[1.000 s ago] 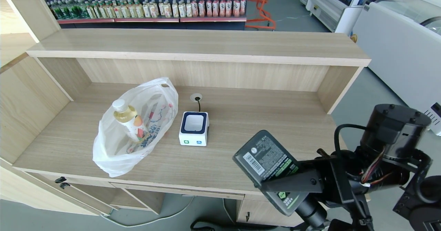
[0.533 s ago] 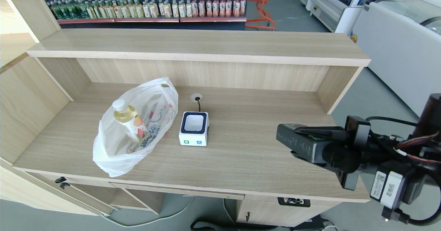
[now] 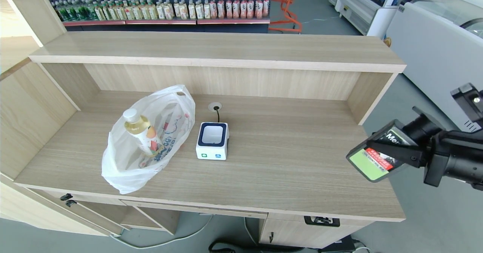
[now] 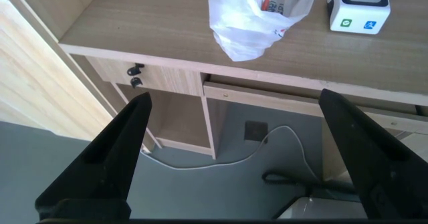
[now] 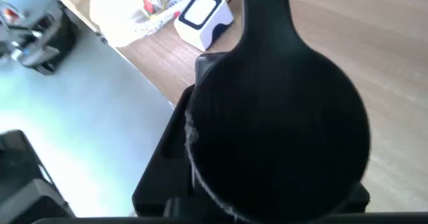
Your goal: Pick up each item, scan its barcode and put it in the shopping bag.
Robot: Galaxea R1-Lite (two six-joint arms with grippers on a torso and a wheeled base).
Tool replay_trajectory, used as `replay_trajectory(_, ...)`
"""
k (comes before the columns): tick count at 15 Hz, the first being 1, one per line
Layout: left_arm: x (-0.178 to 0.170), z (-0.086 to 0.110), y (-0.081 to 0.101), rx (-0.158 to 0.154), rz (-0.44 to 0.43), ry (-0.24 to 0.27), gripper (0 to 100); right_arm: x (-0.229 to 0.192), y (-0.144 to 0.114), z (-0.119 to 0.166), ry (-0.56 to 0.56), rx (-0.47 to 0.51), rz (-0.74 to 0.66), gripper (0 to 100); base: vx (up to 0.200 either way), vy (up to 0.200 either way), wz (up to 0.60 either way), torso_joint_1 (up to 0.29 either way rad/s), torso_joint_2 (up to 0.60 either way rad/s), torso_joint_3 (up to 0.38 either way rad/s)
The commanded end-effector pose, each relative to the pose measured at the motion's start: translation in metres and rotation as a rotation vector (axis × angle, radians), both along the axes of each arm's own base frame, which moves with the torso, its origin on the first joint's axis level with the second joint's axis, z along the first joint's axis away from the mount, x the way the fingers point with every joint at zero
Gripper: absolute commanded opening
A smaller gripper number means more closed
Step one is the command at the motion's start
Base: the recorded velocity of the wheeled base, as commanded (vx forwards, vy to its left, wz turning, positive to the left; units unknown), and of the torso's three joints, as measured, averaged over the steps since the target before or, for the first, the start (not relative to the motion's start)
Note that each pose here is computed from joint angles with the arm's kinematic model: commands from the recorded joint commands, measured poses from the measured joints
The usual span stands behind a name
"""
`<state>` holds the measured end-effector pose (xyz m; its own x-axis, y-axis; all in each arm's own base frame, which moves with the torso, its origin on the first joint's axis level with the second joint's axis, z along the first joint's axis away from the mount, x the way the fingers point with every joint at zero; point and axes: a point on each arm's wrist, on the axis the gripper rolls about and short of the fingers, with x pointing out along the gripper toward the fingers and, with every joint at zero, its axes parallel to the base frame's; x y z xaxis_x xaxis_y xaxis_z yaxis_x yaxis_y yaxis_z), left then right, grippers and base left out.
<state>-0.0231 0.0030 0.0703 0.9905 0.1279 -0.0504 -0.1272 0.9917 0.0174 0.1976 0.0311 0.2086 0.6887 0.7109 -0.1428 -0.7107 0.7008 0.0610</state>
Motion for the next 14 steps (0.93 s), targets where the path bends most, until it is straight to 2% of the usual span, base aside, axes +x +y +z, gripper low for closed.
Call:
replay_trajectory(1, 0.000, 0.000, 0.000, 0.000, -0.001, 0.000, 100, 0.007, 0.008, 0.011, 0.214, 0.236, -0.051, 0, 0.000, 0.000, 0.00, 0.000, 0.00, 0.000)
replay_trajectory(4, 0.000, 0.000, 0.000, 0.000, 0.001, 0.000, 100, 0.018, 0.017, 0.007, 0.443, 0.469, -0.121, 0, 0.000, 0.000, 0.00, 0.000, 0.00, 0.000)
replay_trajectory(6, 0.000, 0.000, 0.000, 0.000, 0.001, 0.000, 100, 0.027, 0.024, 0.005, 0.478, 0.539, -0.166, 0, 0.000, 0.000, 0.00, 0.000, 0.00, 0.000)
replay_trajectory(14, 0.000, 0.000, 0.000, 0.003, -0.001, 0.000, 100, 0.033, 0.032, 0.009, 0.472, 0.536, -0.132, 0, 0.000, 0.000, 0.00, 0.000, 0.00, 0.000)
